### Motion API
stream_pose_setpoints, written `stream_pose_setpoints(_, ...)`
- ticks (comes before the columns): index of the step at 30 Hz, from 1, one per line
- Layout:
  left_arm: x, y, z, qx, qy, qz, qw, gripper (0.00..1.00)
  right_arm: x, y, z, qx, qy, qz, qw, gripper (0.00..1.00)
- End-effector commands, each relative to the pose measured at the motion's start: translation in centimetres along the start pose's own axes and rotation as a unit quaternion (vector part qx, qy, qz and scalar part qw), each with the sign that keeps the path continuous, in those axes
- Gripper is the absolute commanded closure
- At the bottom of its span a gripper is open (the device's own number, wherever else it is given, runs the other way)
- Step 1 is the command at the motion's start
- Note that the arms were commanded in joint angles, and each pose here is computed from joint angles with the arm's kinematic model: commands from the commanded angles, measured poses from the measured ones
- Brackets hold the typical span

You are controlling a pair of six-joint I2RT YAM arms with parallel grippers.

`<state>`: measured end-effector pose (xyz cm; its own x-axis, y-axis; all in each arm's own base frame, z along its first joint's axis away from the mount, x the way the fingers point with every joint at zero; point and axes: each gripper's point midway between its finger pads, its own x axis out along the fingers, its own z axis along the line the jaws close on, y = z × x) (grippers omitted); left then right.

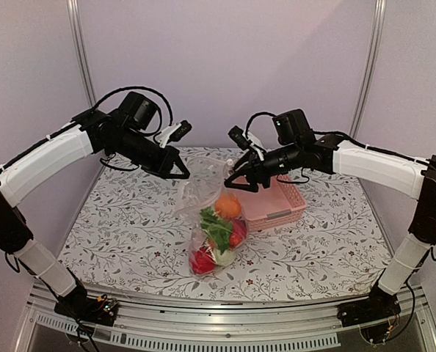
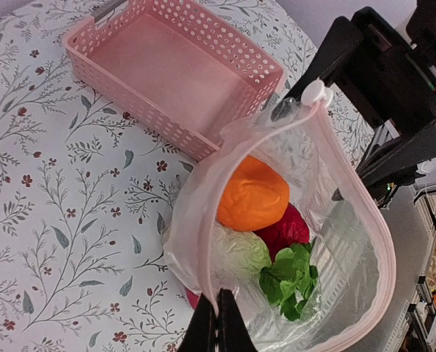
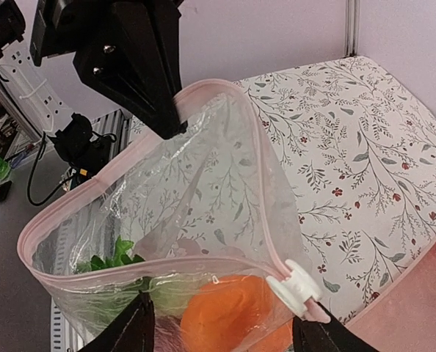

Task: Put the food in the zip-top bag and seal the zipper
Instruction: Pass from the left arm to the right, then pass from the right arm to the left

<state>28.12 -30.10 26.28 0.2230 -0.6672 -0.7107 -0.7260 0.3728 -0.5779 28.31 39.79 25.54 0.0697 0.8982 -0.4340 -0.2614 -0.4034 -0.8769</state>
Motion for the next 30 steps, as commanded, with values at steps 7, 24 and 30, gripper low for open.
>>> stream_pose_setpoints(7,-0.3,-0.1,-0.3,0.005,-0.001,-0.002,1.0,0.98,-0.6,-3.3,-0.7,-0.027,-0.03,-0.045,0.998,0.68)
stream_pose_setpoints(24,-3.4,-4.3,-7.9,0.062,0.004,-0.065,0.996,0.49,-0.5,-2.4,-2.4,0.017,0.018,-0.031,0.999,1.0)
stream_pose_setpoints(30,-0.9,-2.1,-8.8,0.037,0.037,-0.024,0.998,0.45,-1.1,-2.6,-3.3,0.03,0.045,-0.034,0.998,1.0)
